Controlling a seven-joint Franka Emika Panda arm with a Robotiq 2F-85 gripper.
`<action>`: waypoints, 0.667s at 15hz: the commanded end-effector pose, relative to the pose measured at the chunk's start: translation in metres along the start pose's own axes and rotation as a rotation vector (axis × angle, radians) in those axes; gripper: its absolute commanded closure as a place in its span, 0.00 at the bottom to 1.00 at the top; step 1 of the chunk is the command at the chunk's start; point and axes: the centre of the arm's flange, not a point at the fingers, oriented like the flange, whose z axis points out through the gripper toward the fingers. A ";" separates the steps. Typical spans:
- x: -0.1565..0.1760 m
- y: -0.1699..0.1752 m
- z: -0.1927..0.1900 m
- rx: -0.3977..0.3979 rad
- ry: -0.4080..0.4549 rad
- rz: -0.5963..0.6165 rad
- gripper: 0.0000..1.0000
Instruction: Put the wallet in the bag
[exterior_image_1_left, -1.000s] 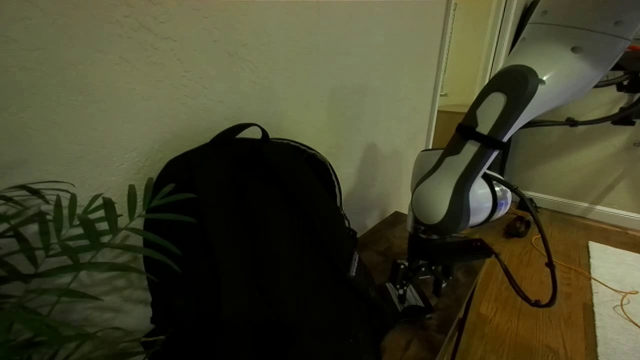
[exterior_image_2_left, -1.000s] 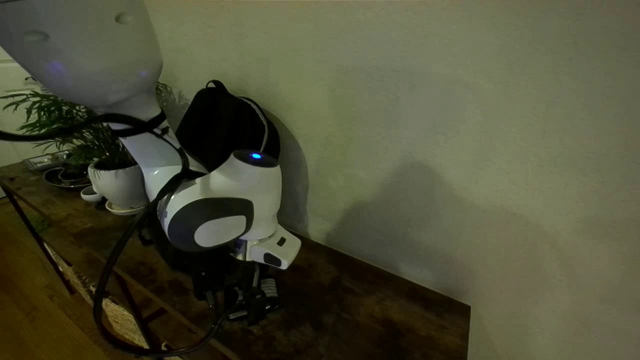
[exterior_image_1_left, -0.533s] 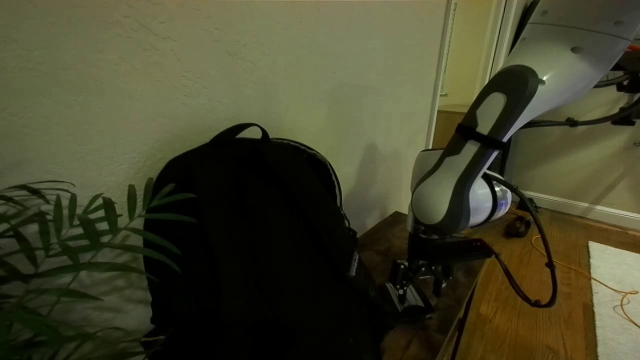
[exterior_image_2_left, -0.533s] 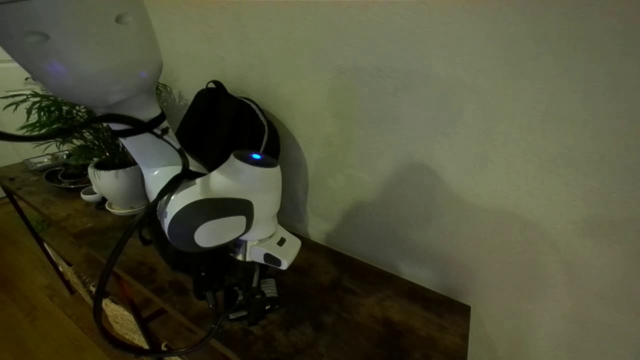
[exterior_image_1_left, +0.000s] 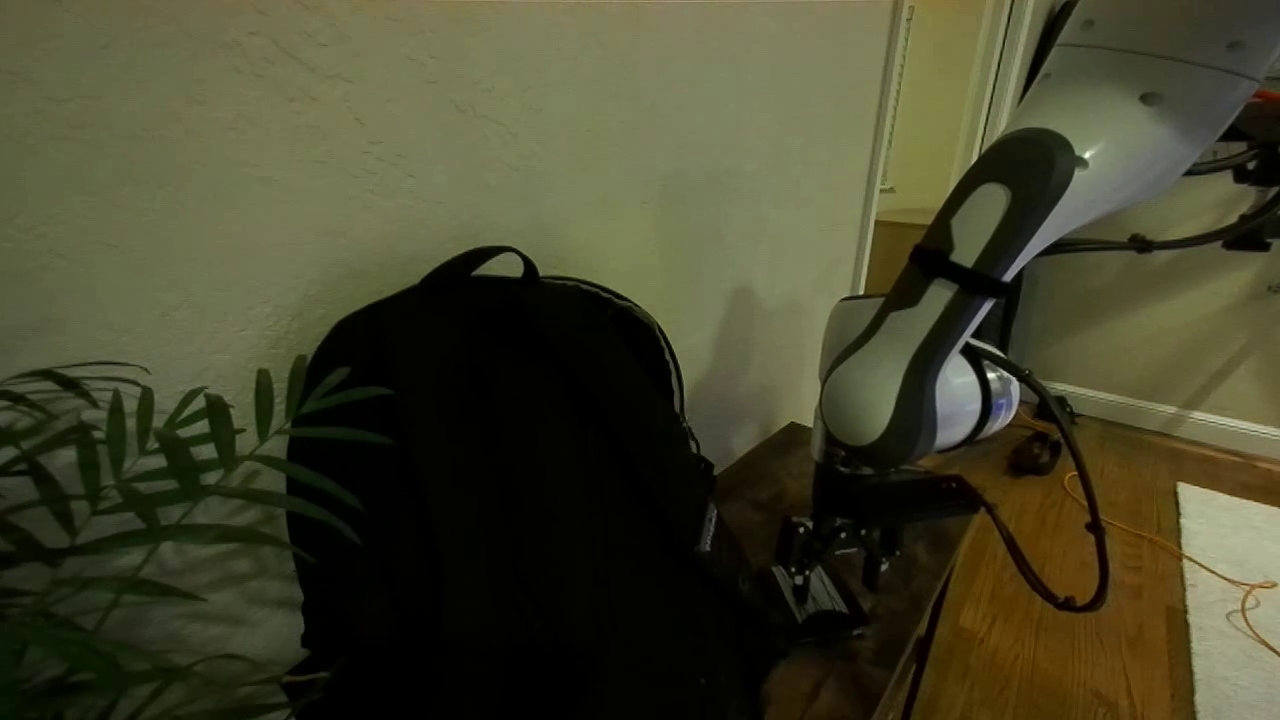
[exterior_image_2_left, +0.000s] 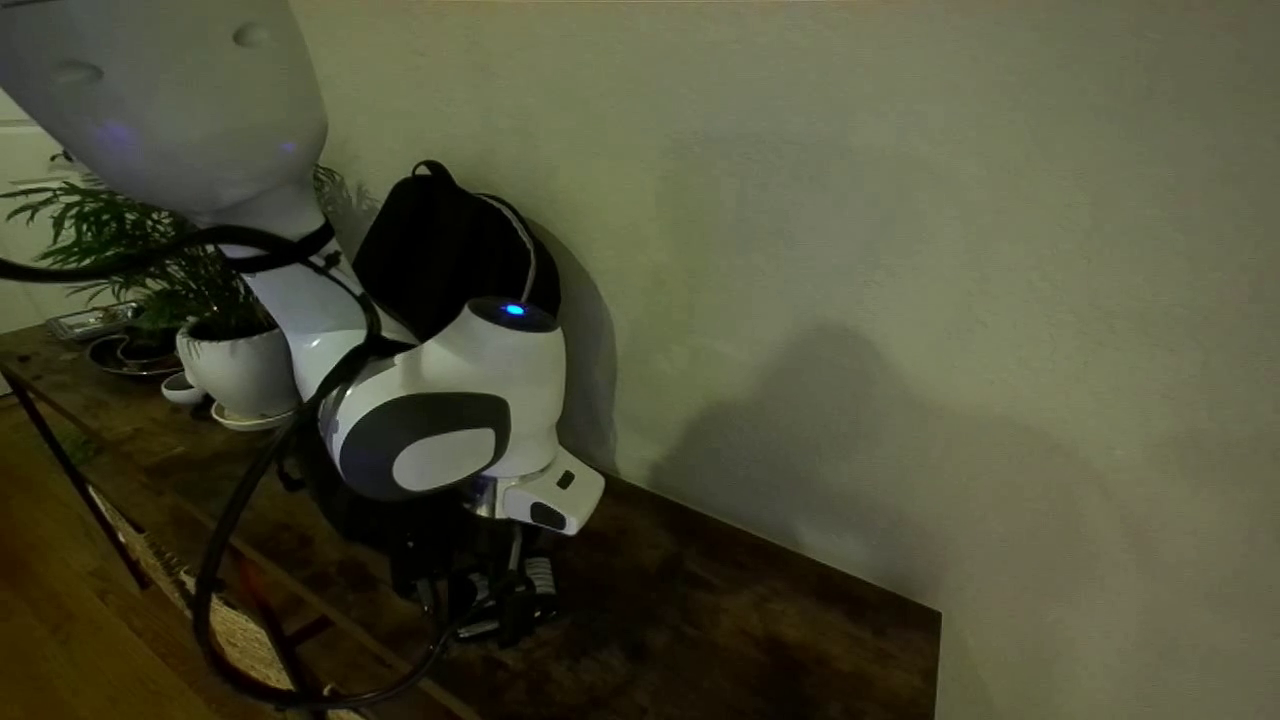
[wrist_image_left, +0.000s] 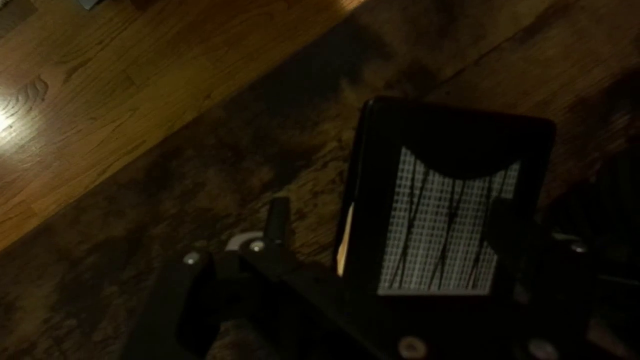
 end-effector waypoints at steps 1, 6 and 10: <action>0.003 -0.001 0.001 0.008 0.010 0.017 0.00; 0.004 -0.012 -0.001 0.053 0.020 0.064 0.32; 0.003 -0.008 -0.002 0.073 0.016 0.126 0.58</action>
